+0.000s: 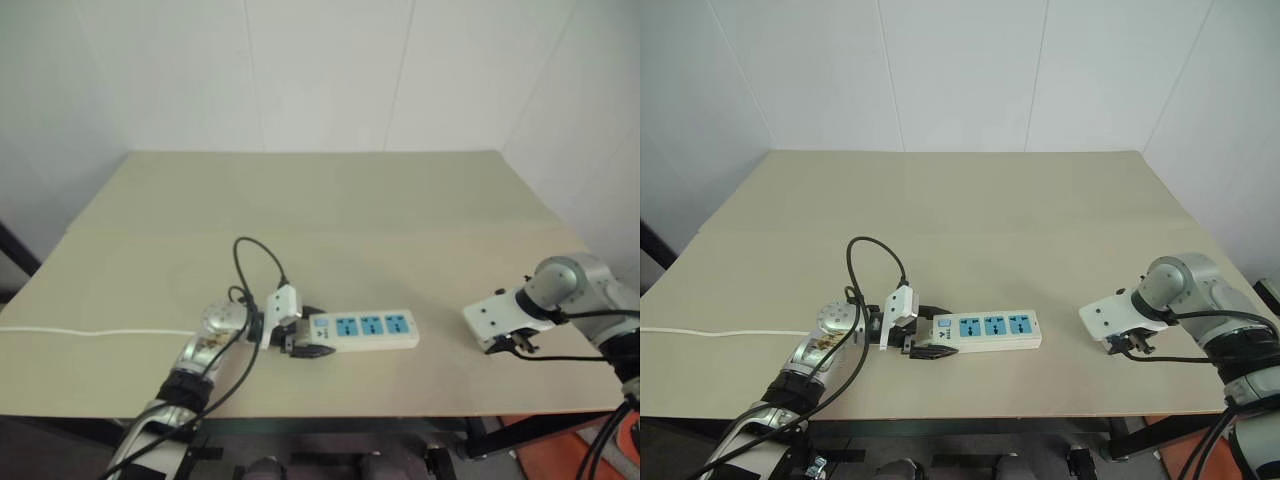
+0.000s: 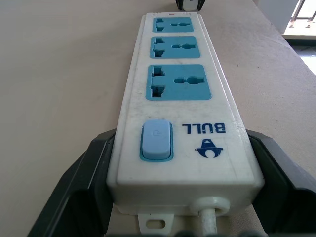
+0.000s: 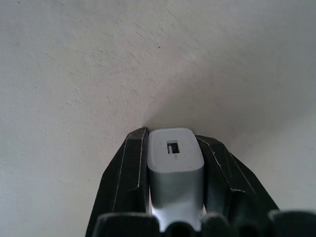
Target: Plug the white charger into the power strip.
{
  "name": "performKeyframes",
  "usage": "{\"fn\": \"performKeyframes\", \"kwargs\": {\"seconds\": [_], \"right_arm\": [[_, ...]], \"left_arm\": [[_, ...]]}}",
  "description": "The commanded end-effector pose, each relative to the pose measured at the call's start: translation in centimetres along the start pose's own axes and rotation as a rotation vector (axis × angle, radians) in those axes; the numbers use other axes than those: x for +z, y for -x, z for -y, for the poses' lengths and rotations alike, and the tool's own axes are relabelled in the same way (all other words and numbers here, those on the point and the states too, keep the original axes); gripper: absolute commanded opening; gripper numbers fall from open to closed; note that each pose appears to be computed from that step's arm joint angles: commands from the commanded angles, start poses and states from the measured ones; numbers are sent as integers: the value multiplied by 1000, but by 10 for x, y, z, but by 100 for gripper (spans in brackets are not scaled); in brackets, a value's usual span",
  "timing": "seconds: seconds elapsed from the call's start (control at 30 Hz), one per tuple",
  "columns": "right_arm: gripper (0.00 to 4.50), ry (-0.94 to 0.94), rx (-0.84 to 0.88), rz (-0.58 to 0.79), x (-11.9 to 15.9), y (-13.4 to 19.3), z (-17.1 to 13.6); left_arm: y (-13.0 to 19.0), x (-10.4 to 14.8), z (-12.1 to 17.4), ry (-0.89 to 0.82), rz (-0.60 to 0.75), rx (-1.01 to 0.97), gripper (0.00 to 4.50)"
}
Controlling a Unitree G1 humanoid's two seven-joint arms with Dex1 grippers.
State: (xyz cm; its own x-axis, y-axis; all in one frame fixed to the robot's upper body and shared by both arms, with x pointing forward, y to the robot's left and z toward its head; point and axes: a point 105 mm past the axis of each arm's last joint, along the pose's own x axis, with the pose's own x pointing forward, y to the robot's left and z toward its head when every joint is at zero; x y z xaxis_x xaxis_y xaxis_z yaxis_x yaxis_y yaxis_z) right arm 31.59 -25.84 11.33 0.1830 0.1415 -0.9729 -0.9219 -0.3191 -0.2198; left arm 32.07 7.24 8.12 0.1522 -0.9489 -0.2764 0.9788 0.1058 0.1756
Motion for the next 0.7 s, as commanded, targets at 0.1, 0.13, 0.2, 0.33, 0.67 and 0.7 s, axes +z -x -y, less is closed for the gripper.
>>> {"fn": "performKeyframes", "kwargs": {"seconds": [0.1,0.13,0.2,0.33,0.67,0.7], "right_arm": [[122,18,-19,-13,0,5,5],[122,13,-61,-4,2,8,11],[122,-4,-136,44,10,19,24],[122,-85,-324,326,49,50,59],[122,-354,-439,1096,148,75,77],[122,-363,-434,1117,152,72,76]], "left_arm": [[-4,3,4,-13,8,-22,329],[-4,3,4,-14,7,-21,329],[-3,3,4,-14,4,-21,329],[-1,2,1,-19,-6,-26,329],[-2,1,-1,-19,-7,-33,329],[-2,1,-1,-19,-7,-33,329]]}}
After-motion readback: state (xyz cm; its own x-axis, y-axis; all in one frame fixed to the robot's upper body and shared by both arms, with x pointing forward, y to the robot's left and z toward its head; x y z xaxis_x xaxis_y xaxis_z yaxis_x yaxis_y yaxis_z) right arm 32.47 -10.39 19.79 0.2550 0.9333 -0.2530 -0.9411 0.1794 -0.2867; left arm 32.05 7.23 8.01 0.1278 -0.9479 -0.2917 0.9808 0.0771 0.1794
